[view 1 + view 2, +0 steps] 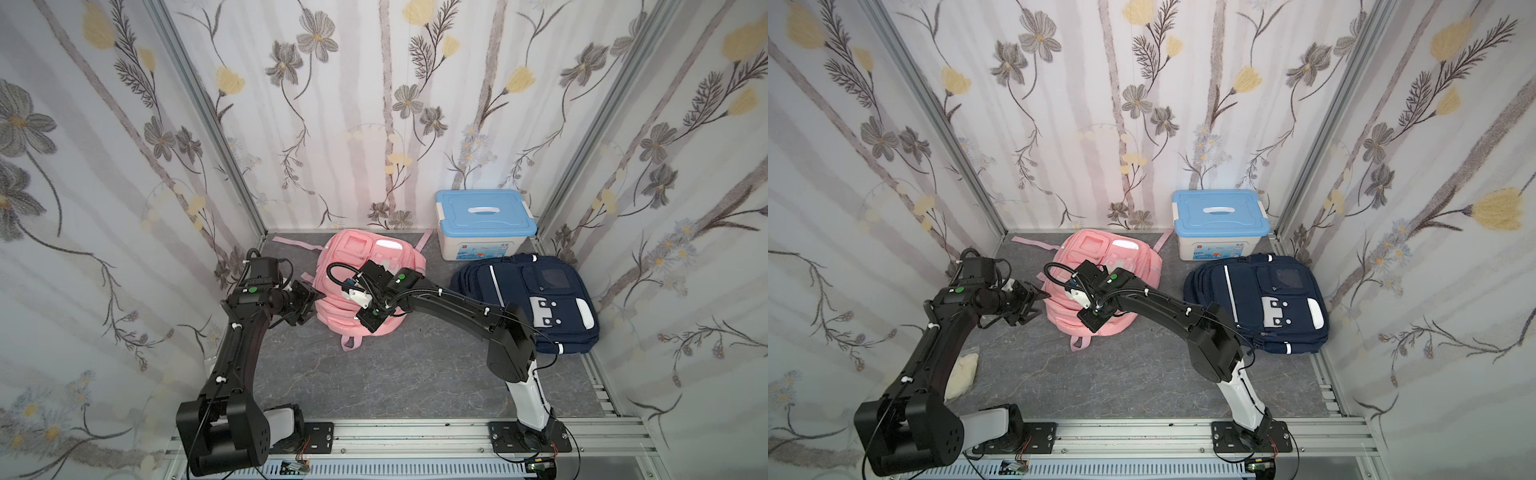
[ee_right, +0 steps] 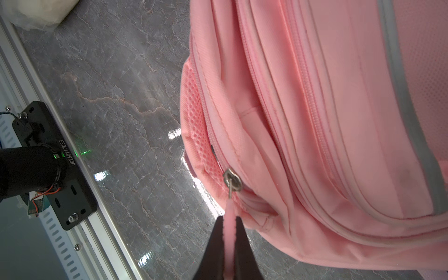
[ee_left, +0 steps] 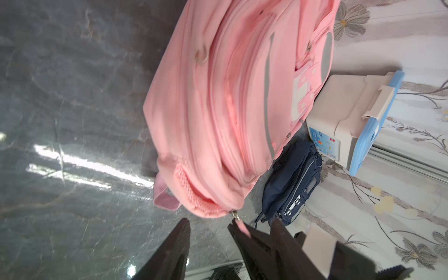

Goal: Zip up the backpack
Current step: Zip the zipper on the backpack.

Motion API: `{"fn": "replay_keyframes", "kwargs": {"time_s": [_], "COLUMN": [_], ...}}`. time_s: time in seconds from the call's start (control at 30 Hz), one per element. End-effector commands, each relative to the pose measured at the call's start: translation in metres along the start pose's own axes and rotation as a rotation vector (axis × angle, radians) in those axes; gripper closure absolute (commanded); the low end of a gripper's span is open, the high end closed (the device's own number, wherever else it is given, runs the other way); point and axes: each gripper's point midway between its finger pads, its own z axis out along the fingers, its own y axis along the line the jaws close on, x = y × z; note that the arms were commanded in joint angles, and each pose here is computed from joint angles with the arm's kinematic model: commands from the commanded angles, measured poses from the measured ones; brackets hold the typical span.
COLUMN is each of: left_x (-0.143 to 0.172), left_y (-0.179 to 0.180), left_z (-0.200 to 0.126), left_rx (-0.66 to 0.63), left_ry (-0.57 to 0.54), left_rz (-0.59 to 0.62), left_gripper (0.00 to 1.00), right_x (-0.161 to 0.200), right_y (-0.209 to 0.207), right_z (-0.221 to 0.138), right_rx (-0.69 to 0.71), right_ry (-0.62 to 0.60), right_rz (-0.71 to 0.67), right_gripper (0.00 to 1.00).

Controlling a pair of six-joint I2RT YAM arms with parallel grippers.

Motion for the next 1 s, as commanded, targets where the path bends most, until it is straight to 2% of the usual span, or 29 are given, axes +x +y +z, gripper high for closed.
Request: {"fn": "replay_keyframes", "kwargs": {"time_s": [0.0, 0.13, 0.3, 0.73, 0.87, 0.97], "left_x": [0.022, 0.038, 0.042, 0.030, 0.031, 0.030], "left_y": [0.012, 0.010, 0.008, 0.018, 0.020, 0.021], "left_z": [0.002, 0.010, 0.029, 0.060, 0.068, 0.068], "left_rx": [0.006, 0.021, -0.004, -0.038, -0.055, -0.060], "left_ry": [0.041, 0.043, 0.048, 0.020, 0.036, 0.027], "left_rz": [-0.101, -0.113, -0.110, -0.115, -0.114, -0.114], "left_gripper": [0.44, 0.43, 0.43, 0.46, 0.56, 0.72], "right_x": [-0.018, -0.018, -0.019, -0.019, -0.019, -0.019], "right_y": [0.007, 0.012, 0.016, 0.026, 0.025, 0.025], "right_z": [-0.001, 0.002, 0.001, -0.002, -0.003, -0.002], "right_rx": [-0.019, -0.029, -0.030, -0.042, -0.034, -0.033], "right_ry": [-0.056, -0.053, -0.059, -0.063, -0.066, -0.065], "right_rz": [0.009, -0.009, -0.018, -0.034, -0.034, -0.034], "right_gripper": [1.00, 1.00, 1.00, 1.00, 1.00, 1.00]}}
